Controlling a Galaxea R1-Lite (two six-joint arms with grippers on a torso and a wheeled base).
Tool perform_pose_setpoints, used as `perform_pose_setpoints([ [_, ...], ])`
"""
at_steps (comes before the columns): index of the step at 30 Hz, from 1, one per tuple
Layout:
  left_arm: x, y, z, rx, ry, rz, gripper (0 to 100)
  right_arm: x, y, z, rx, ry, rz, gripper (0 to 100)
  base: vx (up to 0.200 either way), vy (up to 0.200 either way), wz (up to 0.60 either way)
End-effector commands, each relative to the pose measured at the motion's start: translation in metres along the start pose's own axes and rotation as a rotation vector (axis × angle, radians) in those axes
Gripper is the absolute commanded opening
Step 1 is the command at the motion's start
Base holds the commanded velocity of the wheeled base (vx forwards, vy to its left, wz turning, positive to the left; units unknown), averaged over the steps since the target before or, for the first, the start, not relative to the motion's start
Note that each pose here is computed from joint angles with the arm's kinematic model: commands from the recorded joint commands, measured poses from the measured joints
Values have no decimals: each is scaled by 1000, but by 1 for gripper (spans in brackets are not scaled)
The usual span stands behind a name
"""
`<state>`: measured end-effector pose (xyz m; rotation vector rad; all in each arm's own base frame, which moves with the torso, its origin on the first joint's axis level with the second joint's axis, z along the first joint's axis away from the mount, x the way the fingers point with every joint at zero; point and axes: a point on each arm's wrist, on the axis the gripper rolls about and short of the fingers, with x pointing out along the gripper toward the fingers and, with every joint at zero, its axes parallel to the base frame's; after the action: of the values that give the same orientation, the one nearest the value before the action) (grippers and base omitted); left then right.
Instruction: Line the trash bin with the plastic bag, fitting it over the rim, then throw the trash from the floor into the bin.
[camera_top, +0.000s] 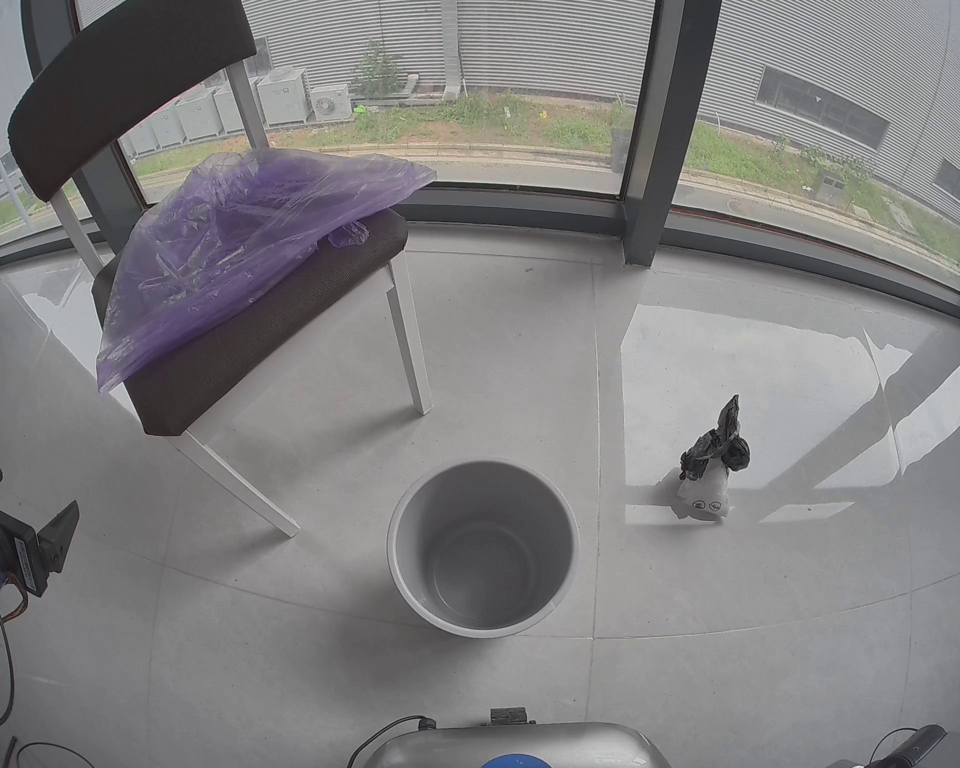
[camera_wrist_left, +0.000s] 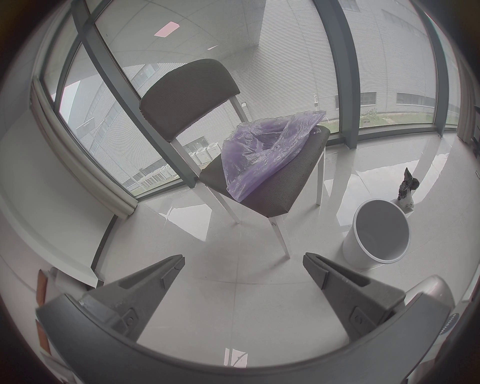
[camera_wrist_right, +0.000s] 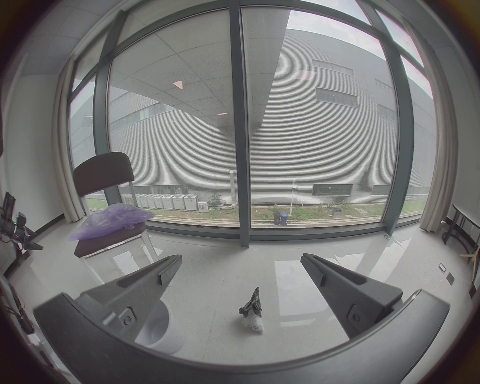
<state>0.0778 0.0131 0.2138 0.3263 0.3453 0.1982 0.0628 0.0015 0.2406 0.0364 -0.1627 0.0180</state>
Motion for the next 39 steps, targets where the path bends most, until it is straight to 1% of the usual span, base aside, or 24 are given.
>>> perform_pose_setpoints([
  [1,-1,1,1,1,-4,9,100,0,0,6,-1,-21,11,100,0,0,0],
  [2,-1,1,2,19,-2,12,100,1,1,10,0,-31,12,100,0,0,0],
  [5,0,4,5,69,-1,38,100,4,1,11,1,-28,27,100,0,0,0],
  [8,10,12,13,103,34,85,100,4,1,10,3,-23,31,100,0,0,0],
  [10,13,14,15,110,46,95,100,4,1,10,3,-25,32,100,0,0,0],
  [11,27,20,21,117,69,115,100,4,1,10,7,-22,31,100,0,0,0],
  [12,33,22,23,115,75,117,100,4,1,9,10,-18,31,100,0,0,0],
  [16,53,25,31,114,67,112,100,5,1,6,15,-6,34,100,0,0,0],
  [19,67,29,40,111,67,105,100,5,3,6,21,-5,57,100,0,0,0],
  [22,81,31,47,103,61,62,100,7,4,5,26,5,76,100,0,0,0],
  [24,95,34,51,97,58,12,100,10,5,4,31,16,78,100,0,0,0],
  [25,95,34,51,97,58,12,100,10,5,3,32,18,80,100,0,0,0],
  [26,104,36,53,94,67,5,100,12,5,3,63,25,79,100,0,0,0],
  [29,117,39,56,93,76,0,100,15,5,6,109,26,80,100,0,0,0],
  [30,117,39,56,93,76,0,100,15,5,6,109,26,80,100,0,0,0],
  [31,126,39,57,91,72,2,100,16,5,6,124,29,78,100,0,0,0],
  [39,159,40,53,91,51,15,100,17,5,7,127,26,79,100,0,0,0],
])
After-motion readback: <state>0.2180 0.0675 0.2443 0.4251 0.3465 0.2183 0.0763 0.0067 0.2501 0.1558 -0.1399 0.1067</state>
